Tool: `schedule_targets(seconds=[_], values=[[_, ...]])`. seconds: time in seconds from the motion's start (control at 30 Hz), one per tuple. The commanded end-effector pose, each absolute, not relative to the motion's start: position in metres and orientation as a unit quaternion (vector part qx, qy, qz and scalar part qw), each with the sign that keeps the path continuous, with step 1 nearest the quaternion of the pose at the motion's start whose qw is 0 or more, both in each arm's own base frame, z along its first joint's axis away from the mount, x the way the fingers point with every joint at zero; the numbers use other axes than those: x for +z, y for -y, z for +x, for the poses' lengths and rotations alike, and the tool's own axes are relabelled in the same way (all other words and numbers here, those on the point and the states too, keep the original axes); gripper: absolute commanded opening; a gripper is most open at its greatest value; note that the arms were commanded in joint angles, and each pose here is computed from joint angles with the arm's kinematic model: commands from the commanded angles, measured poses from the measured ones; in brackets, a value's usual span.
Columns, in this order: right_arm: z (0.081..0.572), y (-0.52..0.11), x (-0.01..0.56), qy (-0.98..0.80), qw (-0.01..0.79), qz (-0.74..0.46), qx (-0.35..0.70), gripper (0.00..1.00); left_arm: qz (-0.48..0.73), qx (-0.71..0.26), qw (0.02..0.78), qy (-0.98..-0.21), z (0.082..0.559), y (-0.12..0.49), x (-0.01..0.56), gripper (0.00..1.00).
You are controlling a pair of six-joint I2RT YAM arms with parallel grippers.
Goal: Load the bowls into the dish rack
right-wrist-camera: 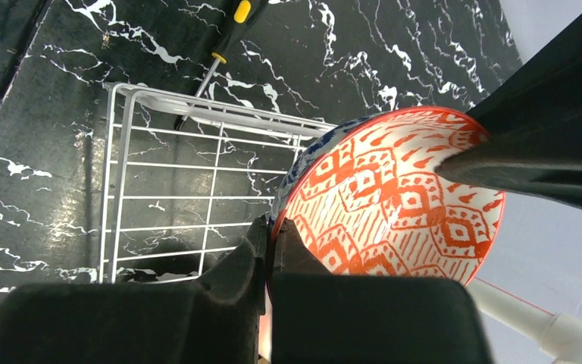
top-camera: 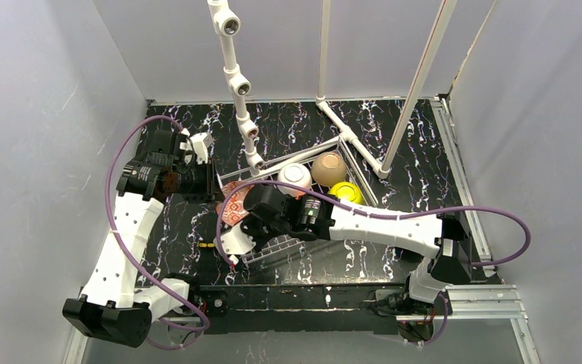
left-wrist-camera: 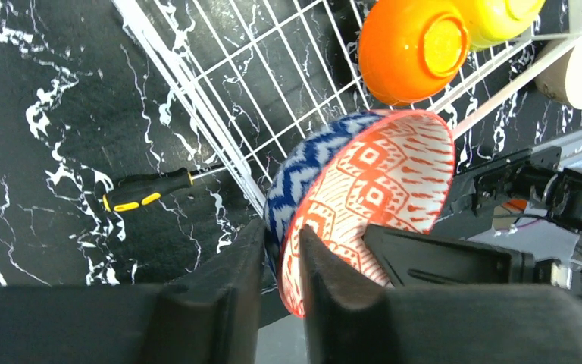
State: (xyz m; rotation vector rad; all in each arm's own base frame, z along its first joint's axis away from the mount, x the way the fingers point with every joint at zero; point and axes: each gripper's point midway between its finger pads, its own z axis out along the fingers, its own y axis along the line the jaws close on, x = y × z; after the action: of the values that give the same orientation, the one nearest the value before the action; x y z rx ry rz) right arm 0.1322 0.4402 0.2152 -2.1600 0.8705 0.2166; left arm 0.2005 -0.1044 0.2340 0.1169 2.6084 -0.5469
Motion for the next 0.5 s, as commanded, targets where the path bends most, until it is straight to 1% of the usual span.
schedule_targets(seconds=[0.0, 0.03, 0.07, 0.17, 0.2, 0.27, 0.33, 0.43, 0.47], values=[[0.138, -0.445, 0.234, -0.343, 0.413, -0.839, 0.087, 0.01, 0.04, -0.253, 0.261, -0.931, 0.198, 0.12, 0.265, 0.3], [0.136, -0.446, 0.235, -0.342, 0.416, -0.838, 0.091, 0.01, 0.04, -0.252, 0.266, -0.93, 0.199, 0.119, 0.267, 0.37], [0.136, -0.447, 0.238, -0.343, 0.421, -0.835, 0.095, 0.01, 0.038, -0.248, 0.272, -0.929, 0.2, 0.118, 0.268, 0.47], [0.127, -0.447, 0.242, -0.34, 0.425, -0.83, 0.121, 0.01, 0.019, -0.231, 0.299, -0.926, 0.205, 0.111, 0.272, 0.69], [0.122, -0.448, 0.244, -0.339, 0.427, -0.827, 0.135, 0.01, 0.014, -0.227, 0.308, -0.924, 0.207, 0.109, 0.275, 0.74], [0.115, -0.448, 0.247, -0.344, 0.433, -0.817, 0.161, 0.01, 0.004, -0.217, 0.323, -0.921, 0.21, 0.105, 0.279, 0.79], [0.108, -0.447, 0.248, -0.352, 0.439, -0.805, 0.187, 0.01, -0.013, -0.196, 0.337, -0.921, 0.213, 0.096, 0.281, 0.86], [0.1, -0.439, 0.24, -0.378, 0.435, -0.788, 0.215, 0.01, -0.044, -0.156, 0.358, -0.919, 0.216, 0.079, 0.28, 0.95], [0.098, -0.438, 0.24, -0.386, 0.44, -0.78, 0.223, 0.01, -0.052, -0.148, 0.366, -0.917, 0.217, 0.075, 0.28, 0.96]])
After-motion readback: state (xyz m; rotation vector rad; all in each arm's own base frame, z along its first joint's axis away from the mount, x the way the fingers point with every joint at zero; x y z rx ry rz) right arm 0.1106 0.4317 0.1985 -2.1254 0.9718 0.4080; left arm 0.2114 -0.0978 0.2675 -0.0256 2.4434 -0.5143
